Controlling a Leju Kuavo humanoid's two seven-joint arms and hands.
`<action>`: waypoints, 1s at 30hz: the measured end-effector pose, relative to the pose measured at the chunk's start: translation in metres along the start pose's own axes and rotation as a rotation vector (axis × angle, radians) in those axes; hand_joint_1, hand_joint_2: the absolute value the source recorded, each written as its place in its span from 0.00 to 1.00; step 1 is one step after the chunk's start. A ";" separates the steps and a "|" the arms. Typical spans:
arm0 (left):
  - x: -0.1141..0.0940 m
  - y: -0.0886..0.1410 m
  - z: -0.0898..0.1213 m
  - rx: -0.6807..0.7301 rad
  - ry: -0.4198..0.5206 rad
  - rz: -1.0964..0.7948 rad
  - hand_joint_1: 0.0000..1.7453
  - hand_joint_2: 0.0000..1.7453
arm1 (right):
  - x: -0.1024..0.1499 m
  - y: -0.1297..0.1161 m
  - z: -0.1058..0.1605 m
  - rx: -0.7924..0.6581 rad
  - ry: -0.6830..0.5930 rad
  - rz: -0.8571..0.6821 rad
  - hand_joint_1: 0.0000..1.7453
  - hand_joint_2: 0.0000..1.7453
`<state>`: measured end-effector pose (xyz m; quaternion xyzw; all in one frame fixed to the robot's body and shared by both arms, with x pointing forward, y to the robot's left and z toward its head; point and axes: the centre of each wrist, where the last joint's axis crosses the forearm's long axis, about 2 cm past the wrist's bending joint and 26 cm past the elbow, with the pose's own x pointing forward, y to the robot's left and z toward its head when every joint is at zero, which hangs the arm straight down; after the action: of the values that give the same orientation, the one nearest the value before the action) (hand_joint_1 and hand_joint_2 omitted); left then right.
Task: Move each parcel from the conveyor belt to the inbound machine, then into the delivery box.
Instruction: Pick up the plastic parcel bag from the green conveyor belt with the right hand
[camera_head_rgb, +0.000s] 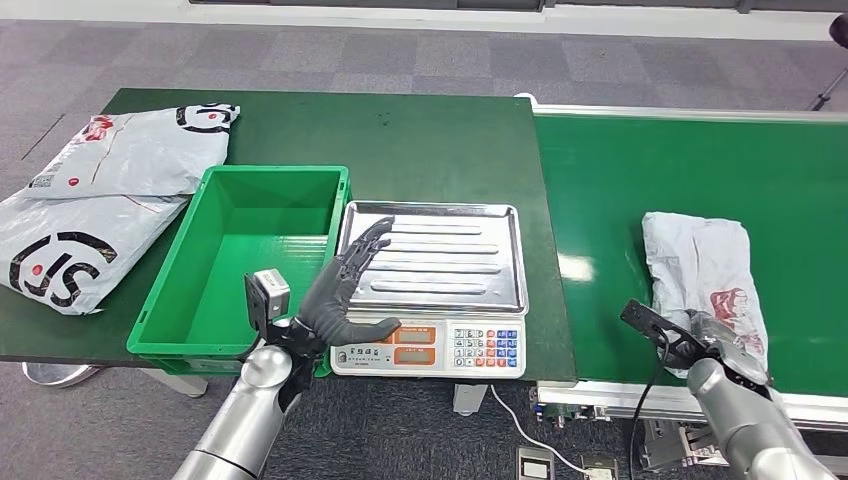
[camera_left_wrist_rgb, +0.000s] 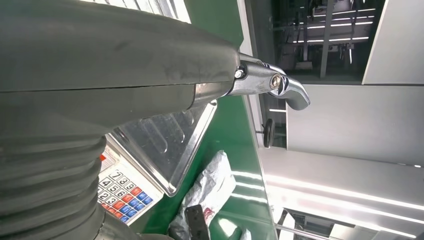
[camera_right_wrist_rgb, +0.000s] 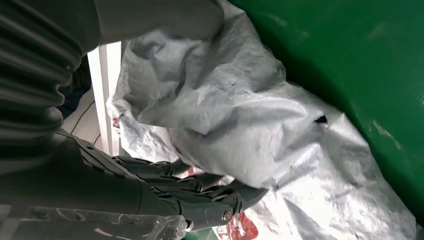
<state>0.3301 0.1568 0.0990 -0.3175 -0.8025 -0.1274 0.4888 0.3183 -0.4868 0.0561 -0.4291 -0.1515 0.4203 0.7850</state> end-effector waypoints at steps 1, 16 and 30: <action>0.000 0.000 0.000 0.000 0.000 0.000 0.00 1.00 | 0.000 0.000 0.000 0.001 -0.001 0.001 0.98 1.00; -0.001 0.001 0.005 0.005 0.007 -0.003 0.00 1.00 | 0.009 0.003 0.005 -0.066 -0.063 0.006 1.00 1.00; 0.000 0.002 0.010 0.011 0.005 -0.013 0.00 1.00 | 0.022 0.008 0.011 -0.149 -0.158 -0.043 1.00 1.00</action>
<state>0.3238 0.1639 0.0941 -0.3093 -0.8042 -0.1271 0.4915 0.3203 -0.4612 0.0538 -0.4484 -0.2531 0.4237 0.7452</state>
